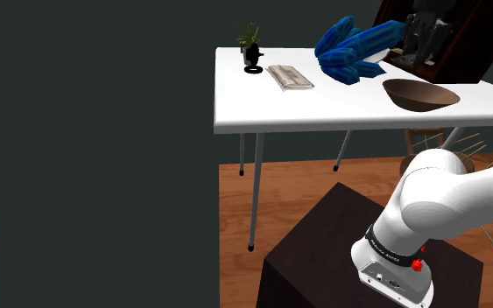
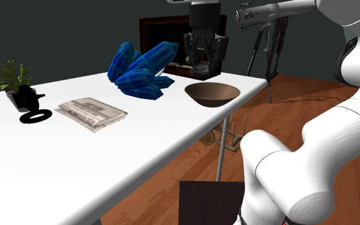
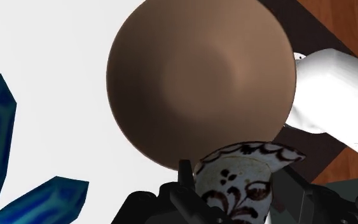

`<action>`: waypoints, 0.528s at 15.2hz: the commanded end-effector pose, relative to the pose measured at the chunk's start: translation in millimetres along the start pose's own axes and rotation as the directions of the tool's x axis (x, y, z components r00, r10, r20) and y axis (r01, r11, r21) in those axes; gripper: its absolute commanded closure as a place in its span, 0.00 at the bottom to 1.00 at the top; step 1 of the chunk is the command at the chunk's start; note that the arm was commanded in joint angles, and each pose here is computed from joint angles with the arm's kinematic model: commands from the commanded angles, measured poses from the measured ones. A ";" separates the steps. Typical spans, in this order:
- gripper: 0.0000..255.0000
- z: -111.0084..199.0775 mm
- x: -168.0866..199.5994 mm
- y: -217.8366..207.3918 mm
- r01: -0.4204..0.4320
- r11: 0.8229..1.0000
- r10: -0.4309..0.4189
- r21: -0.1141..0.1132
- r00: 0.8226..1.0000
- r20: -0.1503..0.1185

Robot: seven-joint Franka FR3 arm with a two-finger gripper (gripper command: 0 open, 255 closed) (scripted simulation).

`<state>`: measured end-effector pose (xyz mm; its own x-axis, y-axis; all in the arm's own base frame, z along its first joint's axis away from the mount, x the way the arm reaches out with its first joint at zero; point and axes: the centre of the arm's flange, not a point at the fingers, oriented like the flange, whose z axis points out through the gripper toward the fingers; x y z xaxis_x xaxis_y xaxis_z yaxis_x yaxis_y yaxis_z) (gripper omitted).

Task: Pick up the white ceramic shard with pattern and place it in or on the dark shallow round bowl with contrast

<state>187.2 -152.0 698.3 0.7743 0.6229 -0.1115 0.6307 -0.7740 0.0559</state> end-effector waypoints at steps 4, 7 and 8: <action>1.00 10.4 -62.9 19.5 0.001 1.000 -0.001 0.000 1.000 0.001; 1.00 22.2 -70.7 21.6 0.001 1.000 -0.001 0.000 1.000 0.001; 1.00 27.4 -70.1 21.3 0.001 1.000 -0.001 0.000 1.000 0.001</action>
<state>144.9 -212.5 684.9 0.7741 0.6231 -0.1121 0.6309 -0.7739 0.0554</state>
